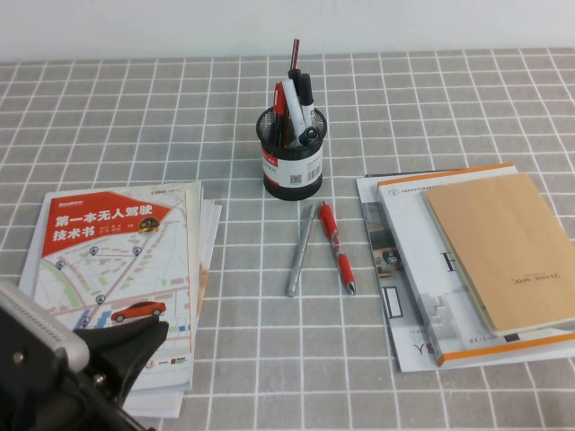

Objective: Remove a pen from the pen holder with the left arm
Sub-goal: 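Take a marker out of the pen holder and lay it on the table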

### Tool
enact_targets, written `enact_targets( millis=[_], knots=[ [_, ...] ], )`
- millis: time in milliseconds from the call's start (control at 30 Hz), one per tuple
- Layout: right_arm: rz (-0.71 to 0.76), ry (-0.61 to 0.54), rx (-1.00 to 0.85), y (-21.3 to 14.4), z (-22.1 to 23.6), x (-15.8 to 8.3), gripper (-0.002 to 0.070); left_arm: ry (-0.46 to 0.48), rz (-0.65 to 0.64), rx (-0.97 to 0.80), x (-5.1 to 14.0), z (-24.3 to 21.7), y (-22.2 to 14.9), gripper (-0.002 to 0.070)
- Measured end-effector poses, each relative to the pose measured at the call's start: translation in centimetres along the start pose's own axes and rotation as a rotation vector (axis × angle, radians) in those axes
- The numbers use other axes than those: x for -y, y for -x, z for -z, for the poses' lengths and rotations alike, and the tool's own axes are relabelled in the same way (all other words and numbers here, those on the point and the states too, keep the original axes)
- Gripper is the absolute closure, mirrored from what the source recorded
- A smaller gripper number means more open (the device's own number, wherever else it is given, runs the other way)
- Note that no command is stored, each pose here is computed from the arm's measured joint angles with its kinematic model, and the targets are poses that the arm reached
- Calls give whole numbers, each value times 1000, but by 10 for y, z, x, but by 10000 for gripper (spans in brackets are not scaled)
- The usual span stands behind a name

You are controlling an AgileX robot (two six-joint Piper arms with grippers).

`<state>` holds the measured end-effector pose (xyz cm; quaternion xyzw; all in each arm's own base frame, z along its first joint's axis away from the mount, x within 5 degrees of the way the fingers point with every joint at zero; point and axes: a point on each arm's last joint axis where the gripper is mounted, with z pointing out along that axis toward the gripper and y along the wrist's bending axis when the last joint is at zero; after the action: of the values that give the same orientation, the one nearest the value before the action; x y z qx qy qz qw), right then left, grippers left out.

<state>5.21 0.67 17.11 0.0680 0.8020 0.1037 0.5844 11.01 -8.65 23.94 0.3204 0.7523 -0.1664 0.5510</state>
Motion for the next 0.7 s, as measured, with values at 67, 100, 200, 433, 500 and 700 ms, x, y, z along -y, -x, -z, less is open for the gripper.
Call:
enact_targets(
  millis=[67,100,200,433,500,700],
  knots=[
    [0,0,0,0,0,0,689,-3,28,-5,0,0,-2,674],
    [0,0,0,0,0,0,689,-3,41,-7,1,0,-3,674],
    [0,0,0,0,0,0,689,-5,71,-10,1,0,-4,675],
    [0,0,0,0,0,0,689,-10,87,-18,2,0,-7,675],
    [0,0,0,0,0,0,689,-3,88,-28,1,0,-10,675],
    [0,0,0,0,0,0,689,57,120,-5,-3,8,-14,675]
  ],
)
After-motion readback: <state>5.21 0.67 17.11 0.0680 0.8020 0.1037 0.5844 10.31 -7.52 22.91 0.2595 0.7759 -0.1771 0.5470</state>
